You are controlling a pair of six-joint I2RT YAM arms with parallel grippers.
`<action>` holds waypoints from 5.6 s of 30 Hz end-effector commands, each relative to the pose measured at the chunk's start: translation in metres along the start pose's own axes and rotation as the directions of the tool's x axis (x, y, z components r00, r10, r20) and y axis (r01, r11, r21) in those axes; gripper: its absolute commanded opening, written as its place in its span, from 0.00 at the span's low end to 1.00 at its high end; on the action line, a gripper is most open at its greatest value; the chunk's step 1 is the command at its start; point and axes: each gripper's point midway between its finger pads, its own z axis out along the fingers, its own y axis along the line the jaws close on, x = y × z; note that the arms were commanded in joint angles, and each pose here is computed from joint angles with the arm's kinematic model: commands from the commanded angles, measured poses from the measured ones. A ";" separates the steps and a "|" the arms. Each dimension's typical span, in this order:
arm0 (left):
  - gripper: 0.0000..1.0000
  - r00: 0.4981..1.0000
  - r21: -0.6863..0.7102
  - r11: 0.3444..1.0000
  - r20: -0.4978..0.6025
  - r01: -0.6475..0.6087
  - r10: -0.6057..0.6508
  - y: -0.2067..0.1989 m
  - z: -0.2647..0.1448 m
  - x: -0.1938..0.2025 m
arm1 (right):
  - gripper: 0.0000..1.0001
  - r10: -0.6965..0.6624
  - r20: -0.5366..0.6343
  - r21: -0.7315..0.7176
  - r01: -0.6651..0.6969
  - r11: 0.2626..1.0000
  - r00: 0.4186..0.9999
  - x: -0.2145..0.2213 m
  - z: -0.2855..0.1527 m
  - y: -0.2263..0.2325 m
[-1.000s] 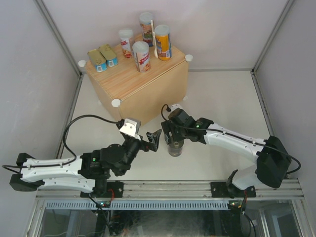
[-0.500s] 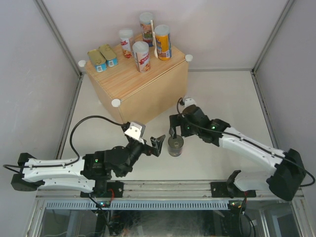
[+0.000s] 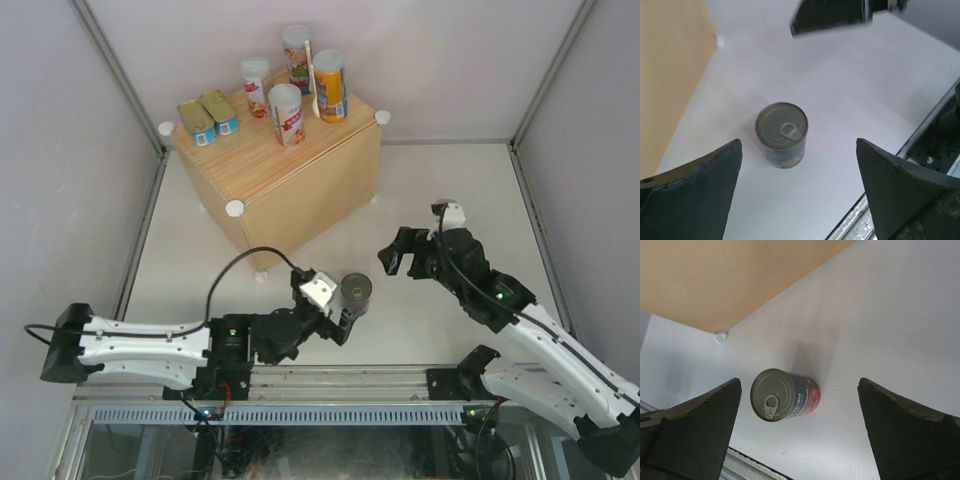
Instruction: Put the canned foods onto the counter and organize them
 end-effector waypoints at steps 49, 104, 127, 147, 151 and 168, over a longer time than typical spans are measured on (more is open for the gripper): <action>0.29 0.981 -0.002 1.000 -0.192 -0.017 0.016 0.017 0.119 0.110 | 0.97 0.047 0.082 -0.014 -0.046 0.999 0.996 -0.007 -0.024 -0.008; 0.00 0.974 -0.506 0.859 0.224 0.077 0.045 0.181 -0.063 -0.297 | 0.97 0.048 0.079 -0.033 -0.045 0.998 0.996 0.000 -0.029 -0.001; 0.00 0.975 -0.598 0.786 0.221 0.158 -0.027 0.279 0.000 -0.289 | 0.97 0.026 0.089 -0.101 -0.017 0.995 0.996 0.002 -0.040 0.023; 0.00 0.983 -0.630 0.761 0.173 0.158 -0.061 0.308 0.008 -0.276 | 0.97 0.015 0.076 -0.103 -0.007 0.995 0.997 0.006 -0.035 0.028; 0.08 0.983 -0.637 0.754 0.171 0.163 -0.068 0.311 0.009 -0.270 | 0.97 0.014 0.077 -0.103 -0.006 0.995 0.997 0.005 -0.035 0.028; 1.00 0.977 -0.654 0.734 0.205 0.183 -0.061 0.314 -0.001 -0.271 | 0.97 -0.001 0.074 -0.097 0.008 0.995 0.997 0.002 -0.031 0.031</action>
